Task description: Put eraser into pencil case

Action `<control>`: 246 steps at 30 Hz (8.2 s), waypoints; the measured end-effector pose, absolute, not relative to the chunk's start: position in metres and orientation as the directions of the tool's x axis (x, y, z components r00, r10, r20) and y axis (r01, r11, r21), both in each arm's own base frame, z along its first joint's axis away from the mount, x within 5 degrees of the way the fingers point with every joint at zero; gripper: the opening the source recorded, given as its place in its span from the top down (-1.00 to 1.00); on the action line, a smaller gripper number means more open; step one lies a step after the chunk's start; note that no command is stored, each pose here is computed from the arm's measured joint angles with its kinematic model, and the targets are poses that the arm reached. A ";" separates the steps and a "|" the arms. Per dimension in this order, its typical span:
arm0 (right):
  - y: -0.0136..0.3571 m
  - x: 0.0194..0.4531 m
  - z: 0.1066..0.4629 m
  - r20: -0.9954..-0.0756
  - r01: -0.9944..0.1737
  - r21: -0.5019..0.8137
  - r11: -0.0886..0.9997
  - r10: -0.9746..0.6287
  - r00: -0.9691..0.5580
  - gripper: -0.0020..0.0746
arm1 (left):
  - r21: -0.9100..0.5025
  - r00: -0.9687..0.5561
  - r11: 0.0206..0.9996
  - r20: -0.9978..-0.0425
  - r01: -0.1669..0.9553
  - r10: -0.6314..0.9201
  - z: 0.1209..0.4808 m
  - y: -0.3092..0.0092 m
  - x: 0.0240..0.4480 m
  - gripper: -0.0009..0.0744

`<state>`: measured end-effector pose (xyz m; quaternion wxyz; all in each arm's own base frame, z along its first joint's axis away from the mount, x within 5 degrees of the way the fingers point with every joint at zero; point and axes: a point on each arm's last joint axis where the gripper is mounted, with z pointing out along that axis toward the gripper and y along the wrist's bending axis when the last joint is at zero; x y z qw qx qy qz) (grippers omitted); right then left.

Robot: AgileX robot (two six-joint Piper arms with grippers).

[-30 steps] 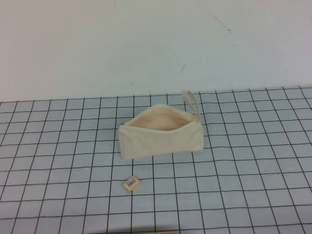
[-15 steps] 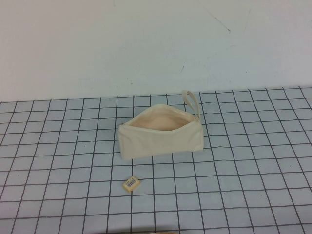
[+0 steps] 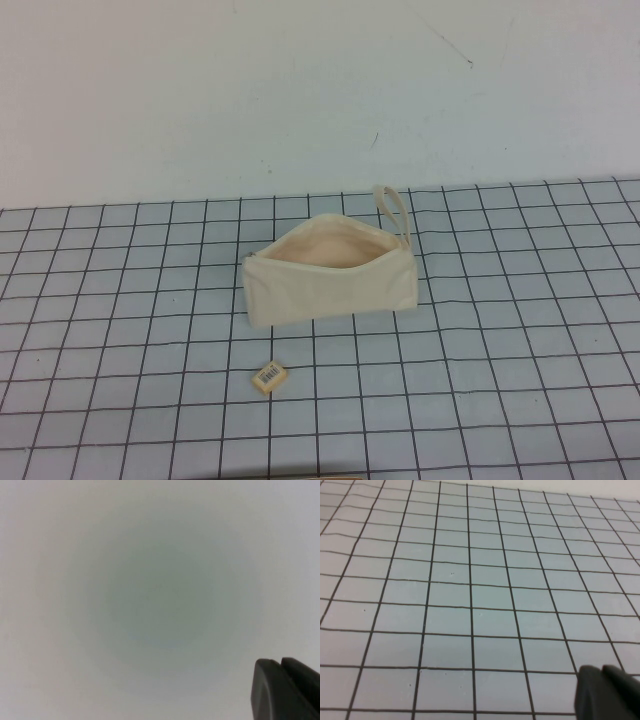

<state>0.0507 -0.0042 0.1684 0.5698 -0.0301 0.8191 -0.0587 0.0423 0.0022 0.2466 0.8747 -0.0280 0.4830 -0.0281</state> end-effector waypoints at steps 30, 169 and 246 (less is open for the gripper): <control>-0.004 0.051 0.168 -0.930 0.018 -0.130 0.991 -0.116 -0.349 0.95 | -0.075 -0.533 0.992 -0.846 0.099 -0.011 0.319 -0.012 0.152 0.98; -0.004 0.051 0.169 -0.930 0.018 -0.133 0.991 -0.118 -0.347 0.95 | 0.069 -0.091 0.992 -0.993 0.108 0.079 0.232 -0.009 0.056 0.98; -0.004 0.051 0.169 -0.930 0.018 -0.133 0.991 -0.118 -0.347 0.95 | -0.104 -0.287 0.993 -0.951 -0.051 -0.114 0.173 0.001 0.053 0.98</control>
